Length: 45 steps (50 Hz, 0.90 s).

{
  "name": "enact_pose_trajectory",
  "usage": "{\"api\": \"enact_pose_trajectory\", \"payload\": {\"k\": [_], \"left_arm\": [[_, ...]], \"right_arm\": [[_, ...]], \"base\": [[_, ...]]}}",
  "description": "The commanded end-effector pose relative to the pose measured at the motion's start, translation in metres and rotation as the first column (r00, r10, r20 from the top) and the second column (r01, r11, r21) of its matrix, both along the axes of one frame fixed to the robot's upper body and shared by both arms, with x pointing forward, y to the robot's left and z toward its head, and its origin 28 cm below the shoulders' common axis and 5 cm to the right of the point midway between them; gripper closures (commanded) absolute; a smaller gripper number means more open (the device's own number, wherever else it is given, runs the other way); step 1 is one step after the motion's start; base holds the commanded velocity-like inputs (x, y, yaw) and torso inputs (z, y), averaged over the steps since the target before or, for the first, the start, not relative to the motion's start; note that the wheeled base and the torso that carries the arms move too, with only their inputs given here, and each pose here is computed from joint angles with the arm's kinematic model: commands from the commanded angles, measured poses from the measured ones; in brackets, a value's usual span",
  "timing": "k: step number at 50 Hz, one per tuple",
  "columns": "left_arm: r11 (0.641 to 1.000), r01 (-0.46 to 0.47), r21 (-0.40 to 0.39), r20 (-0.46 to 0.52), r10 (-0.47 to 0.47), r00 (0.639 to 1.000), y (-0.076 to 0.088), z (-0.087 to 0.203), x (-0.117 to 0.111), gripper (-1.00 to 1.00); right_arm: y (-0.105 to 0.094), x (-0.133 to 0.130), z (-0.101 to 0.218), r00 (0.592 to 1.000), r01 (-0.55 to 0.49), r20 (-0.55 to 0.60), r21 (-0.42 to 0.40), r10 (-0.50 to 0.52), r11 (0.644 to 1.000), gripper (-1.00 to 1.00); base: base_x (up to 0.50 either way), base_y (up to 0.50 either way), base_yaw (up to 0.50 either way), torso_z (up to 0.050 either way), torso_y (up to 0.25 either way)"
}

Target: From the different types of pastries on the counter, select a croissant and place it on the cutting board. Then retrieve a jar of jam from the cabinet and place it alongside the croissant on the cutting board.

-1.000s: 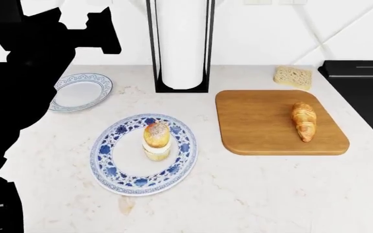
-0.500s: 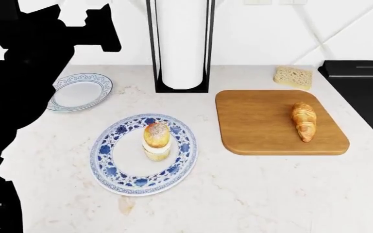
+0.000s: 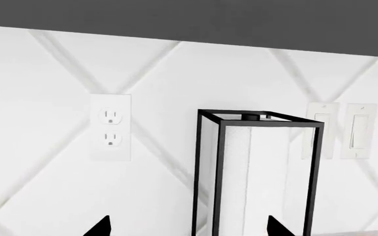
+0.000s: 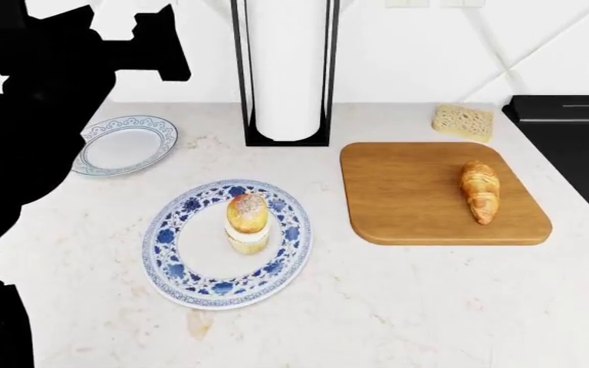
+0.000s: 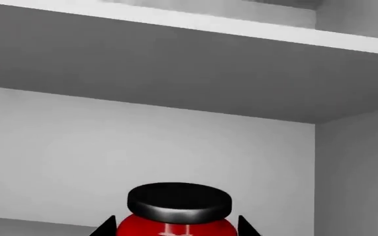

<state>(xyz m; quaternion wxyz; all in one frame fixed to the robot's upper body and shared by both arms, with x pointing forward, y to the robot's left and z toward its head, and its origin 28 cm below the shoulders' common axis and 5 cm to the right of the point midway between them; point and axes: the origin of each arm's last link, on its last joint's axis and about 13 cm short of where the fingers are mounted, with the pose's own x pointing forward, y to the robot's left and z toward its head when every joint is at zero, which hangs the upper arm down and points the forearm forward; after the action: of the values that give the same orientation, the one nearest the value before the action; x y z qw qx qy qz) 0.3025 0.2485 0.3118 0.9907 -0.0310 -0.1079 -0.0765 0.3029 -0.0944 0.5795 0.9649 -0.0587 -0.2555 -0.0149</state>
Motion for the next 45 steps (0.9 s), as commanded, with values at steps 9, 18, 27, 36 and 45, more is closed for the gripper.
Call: {"api": "enact_pose_trajectory", "payload": {"k": [9,18,27,36,45], "left_arm": [[1.000,0.007,0.004,0.012,-0.007,1.000,-0.002,0.005,-0.006,-1.00],[1.000,0.008,0.003,0.013,-0.008,1.000,-0.003,0.006,-0.006,-1.00],[1.000,0.007,0.001,0.011,-0.007,1.000,-0.002,0.005,-0.005,-1.00],[1.000,0.006,-0.002,-0.002,-0.006,1.000,-0.003,0.000,0.000,-1.00],[1.000,0.009,0.006,-0.005,-0.009,1.000,-0.005,-0.003,0.001,-1.00]], "right_arm": [[0.004,-0.051,0.008,0.998,0.012,0.058,-0.086,-0.006,0.996,1.00],[0.000,-0.053,-0.003,0.999,0.023,0.039,-0.098,-0.019,0.995,1.00],[-0.008,-0.065,-0.024,0.999,0.035,0.028,-0.115,-0.032,0.993,1.00],[-0.025,-0.091,-0.064,0.999,0.042,0.020,-0.128,-0.040,0.991,1.00],[-0.038,-0.104,-0.119,0.999,0.030,-0.040,-0.133,-0.036,0.991,1.00]], "base": [[-0.24,0.00,0.00,0.000,0.000],[-0.50,0.00,0.00,0.000,0.000],[-0.22,0.00,0.00,0.000,0.000],[0.00,0.00,0.00,0.000,0.000],[0.00,0.00,0.00,0.000,0.000]]}}
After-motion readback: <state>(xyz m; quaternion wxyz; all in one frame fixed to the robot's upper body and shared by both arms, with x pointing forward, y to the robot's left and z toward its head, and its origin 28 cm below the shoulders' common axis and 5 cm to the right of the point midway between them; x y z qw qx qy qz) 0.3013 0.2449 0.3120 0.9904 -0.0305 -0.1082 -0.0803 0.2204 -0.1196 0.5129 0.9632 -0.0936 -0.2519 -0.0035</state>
